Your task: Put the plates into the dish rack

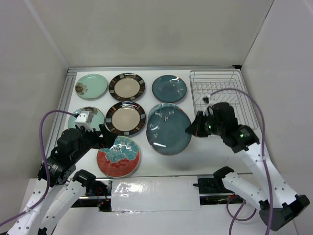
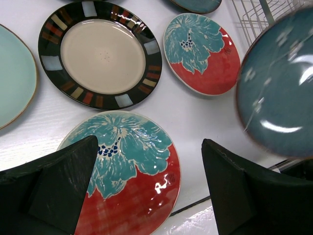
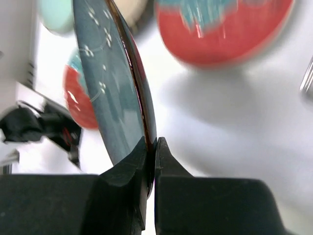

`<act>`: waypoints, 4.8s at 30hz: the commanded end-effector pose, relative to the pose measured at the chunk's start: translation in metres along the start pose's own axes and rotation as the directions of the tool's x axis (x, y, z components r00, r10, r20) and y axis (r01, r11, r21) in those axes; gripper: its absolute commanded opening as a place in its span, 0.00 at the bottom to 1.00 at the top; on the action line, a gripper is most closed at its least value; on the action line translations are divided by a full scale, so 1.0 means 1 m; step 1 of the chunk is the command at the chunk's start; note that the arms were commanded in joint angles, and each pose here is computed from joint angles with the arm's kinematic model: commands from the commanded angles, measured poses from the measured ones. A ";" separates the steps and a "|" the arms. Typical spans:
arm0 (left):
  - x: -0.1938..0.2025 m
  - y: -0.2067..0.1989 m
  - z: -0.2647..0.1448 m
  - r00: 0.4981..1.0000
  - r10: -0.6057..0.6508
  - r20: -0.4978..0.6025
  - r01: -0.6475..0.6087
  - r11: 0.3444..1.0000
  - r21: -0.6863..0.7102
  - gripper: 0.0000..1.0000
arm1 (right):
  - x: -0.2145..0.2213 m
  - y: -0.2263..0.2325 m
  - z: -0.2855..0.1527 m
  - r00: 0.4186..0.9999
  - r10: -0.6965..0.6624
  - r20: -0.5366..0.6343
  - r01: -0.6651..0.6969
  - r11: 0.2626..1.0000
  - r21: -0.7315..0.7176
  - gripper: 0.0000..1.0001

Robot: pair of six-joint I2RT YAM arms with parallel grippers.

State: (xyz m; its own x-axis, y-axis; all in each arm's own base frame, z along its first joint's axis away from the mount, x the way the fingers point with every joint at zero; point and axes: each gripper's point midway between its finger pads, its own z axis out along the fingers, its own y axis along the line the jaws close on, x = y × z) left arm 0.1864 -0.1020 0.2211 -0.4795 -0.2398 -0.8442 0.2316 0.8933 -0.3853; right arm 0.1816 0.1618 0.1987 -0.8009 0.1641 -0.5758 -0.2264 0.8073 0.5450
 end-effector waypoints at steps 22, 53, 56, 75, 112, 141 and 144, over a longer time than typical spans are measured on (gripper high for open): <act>-0.014 -0.012 -0.004 0.998 0.029 0.053 -0.032 0.998 0.056 1.00 | -0.334 -0.059 -0.162 0.564 -0.699 0.440 0.062 0.567 0.821 0.00; -0.020 -0.017 -0.010 0.995 0.037 0.091 -0.045 0.995 0.089 1.00 | -0.372 -0.257 -0.165 0.607 -0.668 0.430 -0.142 0.441 0.886 0.00; -0.016 -0.017 -0.008 0.996 0.038 0.079 -0.045 0.995 0.094 1.00 | -0.374 -0.252 -0.170 0.591 -0.678 0.438 -0.149 0.442 0.885 0.00; -0.016 -0.017 -0.008 0.996 0.047 0.080 -0.054 0.994 0.093 1.00 | -0.385 -0.255 -0.176 0.573 -0.699 0.427 -0.150 0.422 0.894 0.00; -0.014 -0.016 -0.005 0.997 0.047 0.063 -0.053 0.995 0.087 1.00 | -0.372 -0.224 -0.109 0.659 -0.538 0.525 -0.140 0.598 0.789 0.69; -0.012 -0.015 -0.001 0.998 0.048 0.046 -0.051 0.995 0.080 1.00 | 0.042 0.133 0.135 0.995 -0.004 -0.100 -0.028 0.948 -0.316 0.81; -0.012 -0.015 -0.001 0.998 0.048 0.046 -0.051 0.995 0.080 1.00 | 0.079 0.132 0.153 0.986 0.024 -0.164 -0.079 0.939 -0.334 0.80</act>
State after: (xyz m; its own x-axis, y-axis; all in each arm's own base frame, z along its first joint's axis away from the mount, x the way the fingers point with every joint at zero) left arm 0.1844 -0.1065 0.2262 -0.4645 -0.2189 -0.8581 0.2797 0.8831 -0.3766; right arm 0.1798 0.3389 0.1215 -0.8786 0.0149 -0.4773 -0.3469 0.6670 0.6593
